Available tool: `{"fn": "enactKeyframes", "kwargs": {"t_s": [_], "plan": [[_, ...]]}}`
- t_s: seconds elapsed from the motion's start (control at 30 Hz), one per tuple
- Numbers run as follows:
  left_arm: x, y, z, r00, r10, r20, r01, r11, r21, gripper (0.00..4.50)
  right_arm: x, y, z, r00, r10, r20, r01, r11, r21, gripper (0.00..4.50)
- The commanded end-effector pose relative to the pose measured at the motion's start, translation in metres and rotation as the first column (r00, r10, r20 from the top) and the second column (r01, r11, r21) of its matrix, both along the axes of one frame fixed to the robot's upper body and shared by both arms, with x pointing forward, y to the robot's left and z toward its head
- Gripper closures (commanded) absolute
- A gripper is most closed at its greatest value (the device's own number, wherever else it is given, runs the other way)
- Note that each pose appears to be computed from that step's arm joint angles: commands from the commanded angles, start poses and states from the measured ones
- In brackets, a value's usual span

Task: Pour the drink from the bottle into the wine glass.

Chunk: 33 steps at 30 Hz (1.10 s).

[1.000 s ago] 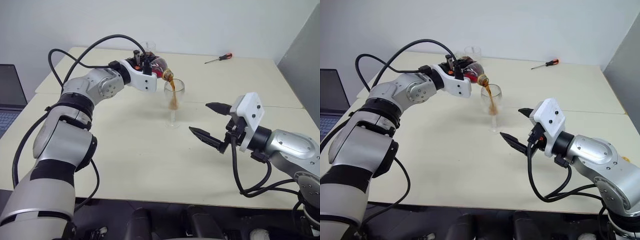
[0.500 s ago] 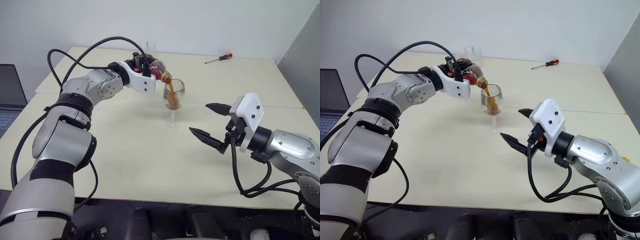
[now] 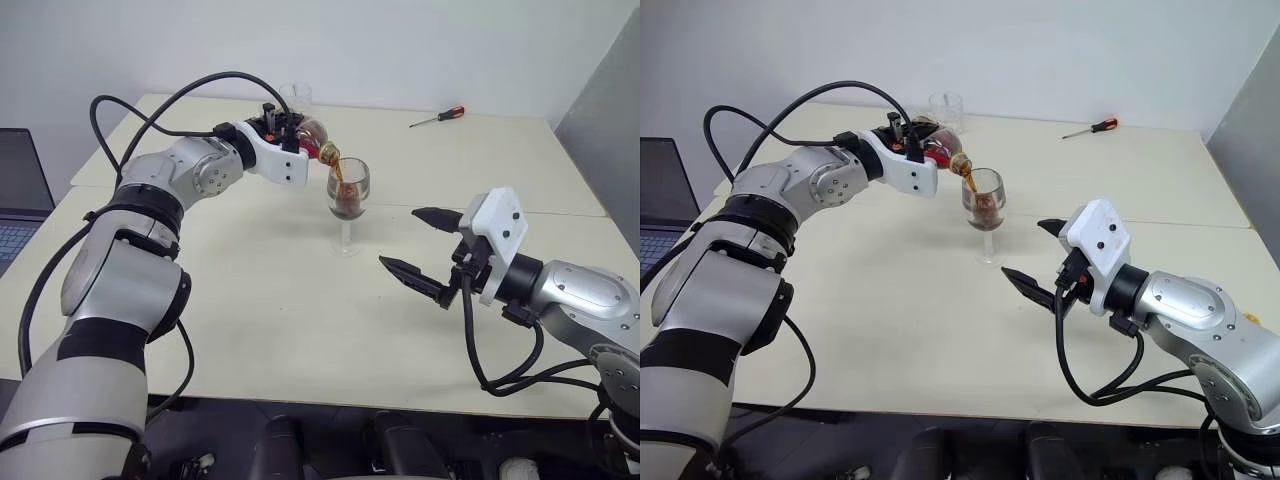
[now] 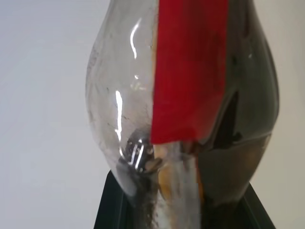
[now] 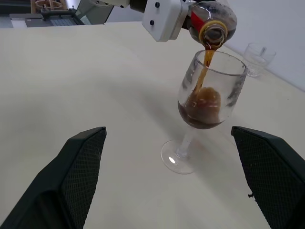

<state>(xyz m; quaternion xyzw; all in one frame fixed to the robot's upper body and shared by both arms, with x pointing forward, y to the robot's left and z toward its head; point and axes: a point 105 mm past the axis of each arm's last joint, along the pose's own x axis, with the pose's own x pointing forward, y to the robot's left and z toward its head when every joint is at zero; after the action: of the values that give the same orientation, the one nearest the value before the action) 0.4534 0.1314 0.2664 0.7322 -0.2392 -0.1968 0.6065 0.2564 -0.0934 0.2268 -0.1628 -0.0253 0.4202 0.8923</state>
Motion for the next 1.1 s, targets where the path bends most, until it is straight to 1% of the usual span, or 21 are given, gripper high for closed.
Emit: {"fn": "enactKeyframes", "kwargs": {"t_s": [0.03, 0.7, 0.83, 0.9, 0.97, 1.03, 1.07, 1.1], "plan": [[-0.0016, -0.0009, 0.0309, 0.996, -0.002, 0.089, 0.003, 1.000, -0.019, 3.74, -0.0068, 0.0033, 0.0069, 0.999, 0.023, 0.045, -0.023, 1.000, -0.012, 0.00], [-0.0008, -0.0016, 0.0338, 0.995, 0.004, 0.098, -0.003, 1.000, -0.013, 3.75, -0.0054, 0.0045, 0.0043, 0.999, 0.025, 0.041, -0.024, 1.000, -0.015, 0.00], [-0.0008, -0.0022, 0.0351, 0.996, 0.004, 0.090, 0.000, 0.999, -0.043, 3.75, -0.0050, 0.0047, 0.0042, 0.999, 0.025, 0.042, -0.024, 1.000, -0.016, 0.00], [-0.0004, -0.0017, 0.0348, 0.998, 0.006, 0.055, 0.000, 0.995, -0.103, 3.75, -0.0051, 0.0048, 0.0043, 0.999, 0.025, 0.043, -0.024, 1.000, -0.016, 0.00], [0.0004, 0.0003, 0.0319, 1.000, 0.004, -0.004, -0.005, 0.979, -0.205, 3.75, -0.0056, 0.0052, 0.0041, 0.999, 0.027, 0.043, -0.027, 1.000, -0.016, 0.00], [0.0019, 0.0026, 0.0277, 0.997, -0.006, -0.079, -0.019, 0.949, -0.315, 3.75, -0.0056, 0.0055, 0.0038, 0.999, 0.030, 0.041, -0.029, 0.999, -0.017, 0.00], [0.0018, 0.0027, 0.0256, 0.994, -0.019, -0.109, -0.021, 0.936, -0.352, 3.75, -0.0057, 0.0057, 0.0036, 0.999, 0.031, 0.040, -0.030, 0.999, -0.018, 0.00], [0.0026, 0.0046, 0.0261, 0.987, -0.042, -0.153, -0.032, 0.891, -0.453, 3.75, -0.0059, 0.0057, 0.0034, 0.999, 0.033, 0.039, -0.032, 0.999, -0.020, 0.00]]}}
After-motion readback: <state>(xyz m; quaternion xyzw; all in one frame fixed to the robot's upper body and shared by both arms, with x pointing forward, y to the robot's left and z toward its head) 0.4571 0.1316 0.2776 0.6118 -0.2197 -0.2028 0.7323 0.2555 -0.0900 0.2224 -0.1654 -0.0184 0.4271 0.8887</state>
